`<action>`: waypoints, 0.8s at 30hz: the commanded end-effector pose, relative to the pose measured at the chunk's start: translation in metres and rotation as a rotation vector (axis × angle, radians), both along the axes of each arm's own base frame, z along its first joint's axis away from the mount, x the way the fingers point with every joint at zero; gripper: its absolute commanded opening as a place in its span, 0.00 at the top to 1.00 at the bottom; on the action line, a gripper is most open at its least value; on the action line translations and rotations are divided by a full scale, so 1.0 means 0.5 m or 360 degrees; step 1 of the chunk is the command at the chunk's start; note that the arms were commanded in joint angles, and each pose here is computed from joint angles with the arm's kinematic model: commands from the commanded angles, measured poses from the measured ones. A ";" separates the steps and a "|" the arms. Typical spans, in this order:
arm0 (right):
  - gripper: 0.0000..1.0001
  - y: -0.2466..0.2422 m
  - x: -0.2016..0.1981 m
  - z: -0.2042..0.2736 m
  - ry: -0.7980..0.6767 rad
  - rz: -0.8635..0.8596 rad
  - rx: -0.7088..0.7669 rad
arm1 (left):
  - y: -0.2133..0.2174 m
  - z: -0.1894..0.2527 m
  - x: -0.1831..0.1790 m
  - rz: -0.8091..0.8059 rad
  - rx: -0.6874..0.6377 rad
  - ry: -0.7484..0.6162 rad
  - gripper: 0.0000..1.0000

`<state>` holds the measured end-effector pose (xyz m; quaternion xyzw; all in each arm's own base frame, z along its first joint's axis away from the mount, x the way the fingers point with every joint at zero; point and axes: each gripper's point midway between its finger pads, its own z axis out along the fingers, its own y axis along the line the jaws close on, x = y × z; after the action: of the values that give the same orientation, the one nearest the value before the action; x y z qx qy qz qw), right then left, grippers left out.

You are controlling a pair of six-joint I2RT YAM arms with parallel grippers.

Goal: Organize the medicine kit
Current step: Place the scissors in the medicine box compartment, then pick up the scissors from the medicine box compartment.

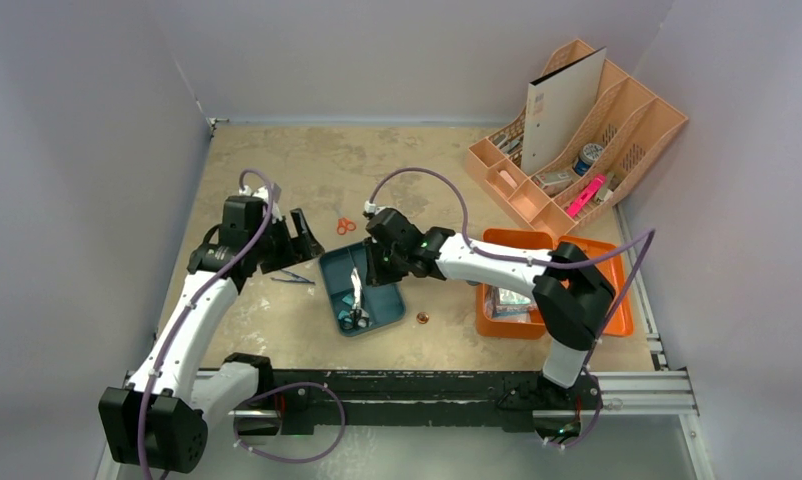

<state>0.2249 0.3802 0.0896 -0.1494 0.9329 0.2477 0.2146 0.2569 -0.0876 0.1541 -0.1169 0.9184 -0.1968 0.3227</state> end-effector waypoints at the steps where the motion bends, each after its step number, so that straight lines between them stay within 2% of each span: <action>1: 0.78 0.056 -0.007 0.027 -0.0045 0.0124 0.0092 | -0.037 0.005 -0.002 -0.0127 -0.0142 0.0002 0.25; 4: 0.66 0.069 -0.008 0.021 -0.0054 0.0074 0.0075 | -0.030 -0.006 0.003 -0.0091 -0.0116 0.0040 0.26; 10: 0.57 0.065 0.040 0.006 -0.0185 -0.0037 -0.0082 | 0.007 -0.016 0.012 0.0066 -0.0030 0.0073 0.25; 13: 0.53 0.071 0.055 0.000 -0.0234 -0.0007 -0.0145 | 0.024 -0.018 0.016 0.0147 -0.0034 0.0093 0.23; 24: 0.51 0.068 0.084 -0.040 -0.0288 0.0023 -0.0354 | 0.028 -0.044 0.023 0.0233 -0.0348 0.0246 0.24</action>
<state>0.2572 0.4157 0.0619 -0.1884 0.9339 0.1553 0.2613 0.2643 -0.0696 0.1331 -0.2129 0.9152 -0.2183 0.2634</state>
